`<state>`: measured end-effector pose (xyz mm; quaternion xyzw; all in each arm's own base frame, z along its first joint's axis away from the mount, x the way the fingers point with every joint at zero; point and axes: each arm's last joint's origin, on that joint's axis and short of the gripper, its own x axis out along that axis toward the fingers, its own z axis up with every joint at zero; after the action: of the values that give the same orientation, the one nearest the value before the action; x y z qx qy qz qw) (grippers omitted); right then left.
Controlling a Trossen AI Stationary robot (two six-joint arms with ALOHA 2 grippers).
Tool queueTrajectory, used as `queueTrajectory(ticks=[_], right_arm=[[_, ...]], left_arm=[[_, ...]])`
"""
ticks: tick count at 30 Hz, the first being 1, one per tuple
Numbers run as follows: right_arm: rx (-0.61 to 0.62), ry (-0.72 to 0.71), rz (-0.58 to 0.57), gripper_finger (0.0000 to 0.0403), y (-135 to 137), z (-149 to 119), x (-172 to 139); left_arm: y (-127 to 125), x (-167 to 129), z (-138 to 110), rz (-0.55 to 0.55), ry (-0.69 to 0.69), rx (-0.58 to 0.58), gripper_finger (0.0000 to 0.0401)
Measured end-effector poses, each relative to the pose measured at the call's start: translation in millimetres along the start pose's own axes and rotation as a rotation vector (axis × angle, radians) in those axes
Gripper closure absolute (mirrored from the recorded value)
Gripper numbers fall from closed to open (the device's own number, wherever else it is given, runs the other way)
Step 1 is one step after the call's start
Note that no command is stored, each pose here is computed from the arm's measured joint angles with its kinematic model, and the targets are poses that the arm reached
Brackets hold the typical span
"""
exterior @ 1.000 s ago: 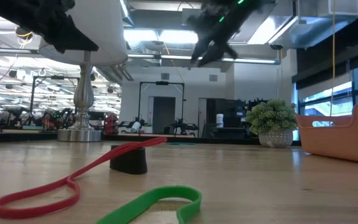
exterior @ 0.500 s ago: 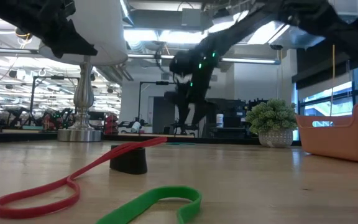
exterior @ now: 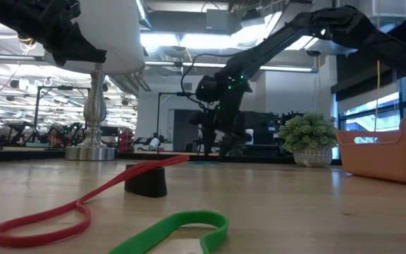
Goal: Pick and place rubber bands into bin
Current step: Put the blue rubber band into the orange bin
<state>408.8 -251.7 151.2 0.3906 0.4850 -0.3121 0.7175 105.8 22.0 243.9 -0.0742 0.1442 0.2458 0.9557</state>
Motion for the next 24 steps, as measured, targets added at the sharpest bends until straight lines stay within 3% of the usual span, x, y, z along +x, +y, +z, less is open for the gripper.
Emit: queueTrajectory(ticks=[4, 9, 15, 24], right_arm=[[-0.007, 0.02, 0.072, 0.0235, -3, 4, -2], [-0.008, 0.143, 0.263, 0.0277, -10, 4, 13], [-0.04, 0.087, 0.306, 0.0305, -8, 10, 11], [-0.148, -0.056, 0.358, 0.0301, -4, 28, 1]], left_arm=[[1, -1, 0, 0.001, -0.004, -0.003, 0.0399], [0, -1, 0, -0.005, -0.003, -0.016, 0.0399], [0, -1, 0, -0.015, 0.001, -0.036, 0.0399], [0, -1, -1, -0.017, 0.017, -0.065, 0.0399]])
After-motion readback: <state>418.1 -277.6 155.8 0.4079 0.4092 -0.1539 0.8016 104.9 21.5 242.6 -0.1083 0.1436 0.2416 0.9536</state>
